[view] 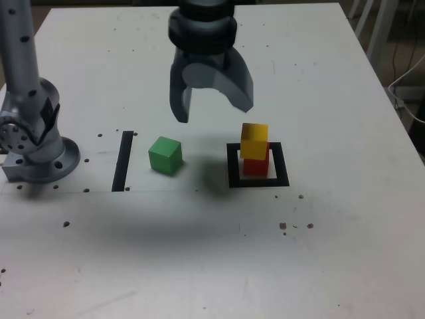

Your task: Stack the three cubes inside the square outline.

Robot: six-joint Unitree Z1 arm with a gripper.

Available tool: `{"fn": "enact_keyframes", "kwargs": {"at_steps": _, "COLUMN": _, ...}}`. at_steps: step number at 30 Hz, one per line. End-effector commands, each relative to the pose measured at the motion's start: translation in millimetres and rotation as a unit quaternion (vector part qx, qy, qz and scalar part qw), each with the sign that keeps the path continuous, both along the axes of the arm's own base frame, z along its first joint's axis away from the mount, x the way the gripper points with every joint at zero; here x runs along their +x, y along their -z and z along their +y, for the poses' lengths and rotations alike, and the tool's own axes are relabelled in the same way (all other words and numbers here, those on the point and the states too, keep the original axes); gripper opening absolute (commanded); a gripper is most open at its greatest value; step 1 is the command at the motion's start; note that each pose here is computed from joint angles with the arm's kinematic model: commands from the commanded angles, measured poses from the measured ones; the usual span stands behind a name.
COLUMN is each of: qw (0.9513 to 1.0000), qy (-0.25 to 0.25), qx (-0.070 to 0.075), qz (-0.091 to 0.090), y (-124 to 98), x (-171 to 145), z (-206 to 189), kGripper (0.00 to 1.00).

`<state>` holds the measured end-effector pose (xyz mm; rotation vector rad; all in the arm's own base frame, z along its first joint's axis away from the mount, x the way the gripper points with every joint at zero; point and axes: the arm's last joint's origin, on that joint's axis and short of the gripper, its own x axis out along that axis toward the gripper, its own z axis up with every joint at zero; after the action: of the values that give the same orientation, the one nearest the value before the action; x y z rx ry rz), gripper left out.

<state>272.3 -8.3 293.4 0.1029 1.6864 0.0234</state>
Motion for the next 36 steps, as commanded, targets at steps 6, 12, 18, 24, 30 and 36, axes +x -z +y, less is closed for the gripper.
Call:
{"fn": "enact_keyframes", "kwargs": {"at_steps": 6, "qw": 0.9998, "qy": -0.002, "qx": -0.006, "qz": 0.021, "y": 17, "x": -51, "z": 3, "kGripper": 0.99}}
{"fn": "enact_keyframes", "kwargs": {"at_steps": 12, "qw": 0.9993, "qy": 0.012, "qx": -0.008, "qz": 0.035, "y": 34, "x": -71, "z": 4, "kGripper": 0.99}}
{"fn": "enact_keyframes", "kwargs": {"at_steps": 18, "qw": 0.9988, "qy": 0.034, "qx": -0.003, "qz": 0.035, "y": 45, "x": -73, "z": 5, "kGripper": 0.99}}
{"fn": "enact_keyframes", "kwargs": {"at_steps": 24, "qw": 0.9977, "qy": 0.052, "qx": -0.002, "qz": 0.044, "y": 54, "x": -69, "z": 5, "kGripper": 0.97}}
{"fn": "enact_keyframes", "kwargs": {"at_steps": 30, "qw": 0.9965, "qy": 0.063, "qx": -0.001, "qz": 0.055, "y": 65, "x": -62, "z": 5, "kGripper": 0.95}}
{"fn": "enact_keyframes", "kwargs": {"at_steps": 36, "qw": 0.9957, "qy": 0.068, "qx": -0.004, "qz": 0.064, "y": 74, "x": -56, "z": 4, "kGripper": 0.91}}
